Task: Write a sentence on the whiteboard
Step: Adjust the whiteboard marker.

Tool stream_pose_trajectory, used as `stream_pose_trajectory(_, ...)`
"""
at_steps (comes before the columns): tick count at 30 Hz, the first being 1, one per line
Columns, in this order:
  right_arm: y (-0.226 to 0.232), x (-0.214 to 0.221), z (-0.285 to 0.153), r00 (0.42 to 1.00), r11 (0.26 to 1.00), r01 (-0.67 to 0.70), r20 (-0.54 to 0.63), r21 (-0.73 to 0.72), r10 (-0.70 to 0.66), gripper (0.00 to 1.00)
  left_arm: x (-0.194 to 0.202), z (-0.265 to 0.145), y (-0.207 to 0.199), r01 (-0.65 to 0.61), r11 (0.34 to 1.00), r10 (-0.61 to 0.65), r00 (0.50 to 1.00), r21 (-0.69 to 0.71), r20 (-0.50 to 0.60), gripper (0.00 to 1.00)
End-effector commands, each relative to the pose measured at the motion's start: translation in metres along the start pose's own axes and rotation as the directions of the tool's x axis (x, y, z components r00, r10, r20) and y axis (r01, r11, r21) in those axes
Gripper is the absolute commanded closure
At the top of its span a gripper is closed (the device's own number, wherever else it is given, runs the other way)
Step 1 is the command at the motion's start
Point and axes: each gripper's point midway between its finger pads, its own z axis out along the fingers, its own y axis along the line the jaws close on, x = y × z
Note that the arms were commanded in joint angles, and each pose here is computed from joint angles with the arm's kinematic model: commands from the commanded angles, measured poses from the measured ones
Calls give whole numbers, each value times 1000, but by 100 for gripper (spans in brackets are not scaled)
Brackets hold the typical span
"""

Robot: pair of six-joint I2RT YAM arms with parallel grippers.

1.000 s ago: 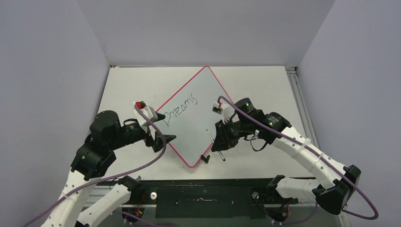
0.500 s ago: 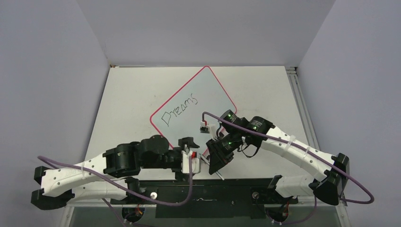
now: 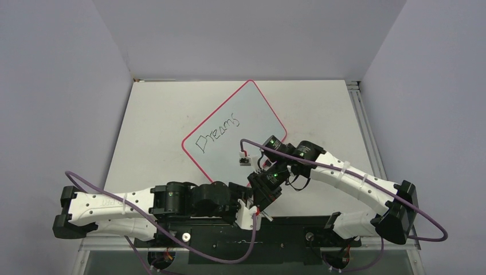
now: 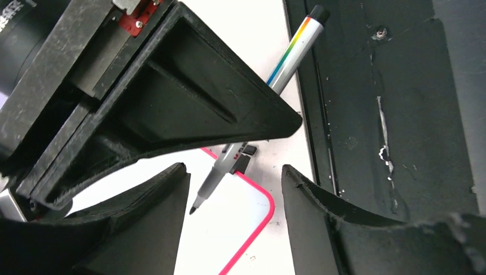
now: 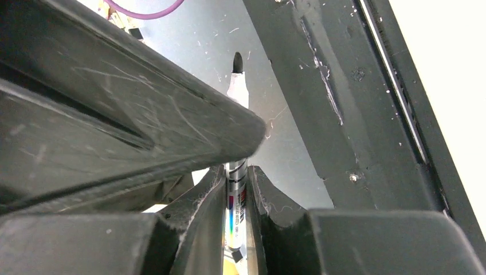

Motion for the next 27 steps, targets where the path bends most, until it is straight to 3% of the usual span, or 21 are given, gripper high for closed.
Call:
stream_pose_trajectory(1, 17, -1, -5, 999, 997, 53, 3, -49, -52, 95, -16, 7, 10, -33, 998, 36, 999, -57, 40, 44)
stream_pose_trajectory(4, 19, 0, -6, 998, 997, 61, 0, -52, -61, 95, -15, 13, 8, -56, 996, 58, 998, -64, 20, 51)
stream_pose_trajectory(8, 18, 1, -6, 998, 996, 67, -4, -54, -67, 95, -13, 19, 4, -77, 995, 77, 997, -63, -6, 68)
stream_pose_trajectory(13, 16, -2, -7, 997, 996, 82, 12, -33, -81, 92, -8, 24, -2, -62, 996, 61, 998, -59, -25, 100)
stream_pose_trajectory(19, 0, -17, -21, 992, 996, 65, 104, 67, -72, 81, 0, 23, 2, 57, 992, -60, 998, -115, -31, 100)
stream_pose_trajectory(24, -23, -21, -41, 978, 985, 22, 200, 170, -57, 43, 4, 20, 15, 226, 968, -225, 974, -111, 20, 100)
stream_pose_trajectory(27, -26, -21, -50, 961, 976, 24, 265, 214, -81, 28, 2, 19, 24, 304, 947, -297, 952, -106, 78, 100)
